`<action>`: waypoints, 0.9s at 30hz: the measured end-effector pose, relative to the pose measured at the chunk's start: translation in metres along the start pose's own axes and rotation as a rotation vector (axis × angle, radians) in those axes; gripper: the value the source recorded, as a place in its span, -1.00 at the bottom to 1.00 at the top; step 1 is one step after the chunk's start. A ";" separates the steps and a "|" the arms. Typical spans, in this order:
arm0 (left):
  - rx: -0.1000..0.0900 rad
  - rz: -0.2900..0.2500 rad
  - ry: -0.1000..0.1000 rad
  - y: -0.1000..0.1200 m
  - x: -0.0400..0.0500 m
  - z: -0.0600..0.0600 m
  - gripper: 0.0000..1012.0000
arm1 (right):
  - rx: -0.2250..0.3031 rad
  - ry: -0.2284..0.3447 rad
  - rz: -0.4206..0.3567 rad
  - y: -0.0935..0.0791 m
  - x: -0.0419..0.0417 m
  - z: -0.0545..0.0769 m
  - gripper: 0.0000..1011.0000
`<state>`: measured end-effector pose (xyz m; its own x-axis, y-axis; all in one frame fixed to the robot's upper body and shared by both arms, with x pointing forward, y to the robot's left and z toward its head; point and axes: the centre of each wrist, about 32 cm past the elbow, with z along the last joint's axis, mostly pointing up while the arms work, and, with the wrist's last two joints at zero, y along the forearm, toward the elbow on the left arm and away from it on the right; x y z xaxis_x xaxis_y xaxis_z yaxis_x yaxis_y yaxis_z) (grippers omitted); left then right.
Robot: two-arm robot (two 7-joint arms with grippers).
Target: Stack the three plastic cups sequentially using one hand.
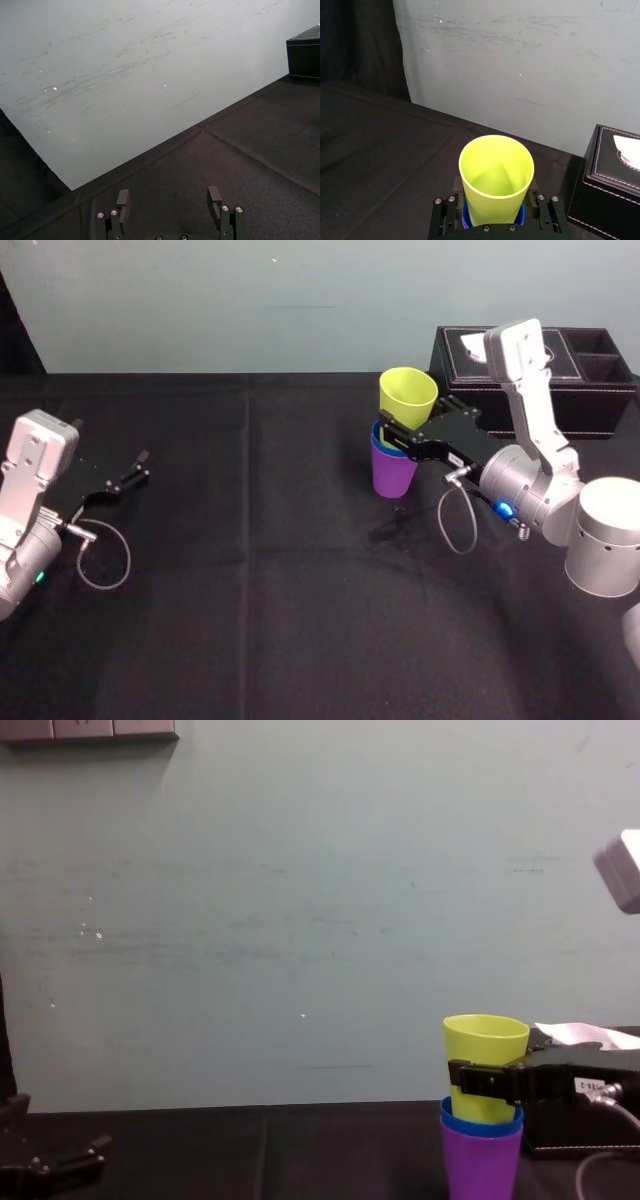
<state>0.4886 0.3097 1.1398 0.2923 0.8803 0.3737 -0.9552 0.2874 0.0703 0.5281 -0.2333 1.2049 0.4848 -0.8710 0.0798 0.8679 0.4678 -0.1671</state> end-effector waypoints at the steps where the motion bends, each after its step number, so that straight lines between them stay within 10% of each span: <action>1: 0.000 0.000 0.000 0.000 0.0000 0.000 1.00 | -0.001 0.001 0.000 0.000 0.0000 -0.001 0.43; 27: 0.000 0.000 0.000 0.000 0.0000 0.000 1.00 | -0.013 -0.008 -0.002 0.004 -0.0017 -0.008 0.43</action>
<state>0.4886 0.3097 1.1398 0.2923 0.8803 0.3737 -0.9552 0.2873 0.0703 0.5300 -0.2312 1.1958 0.4840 -0.8707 0.0877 0.8674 0.4640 -0.1798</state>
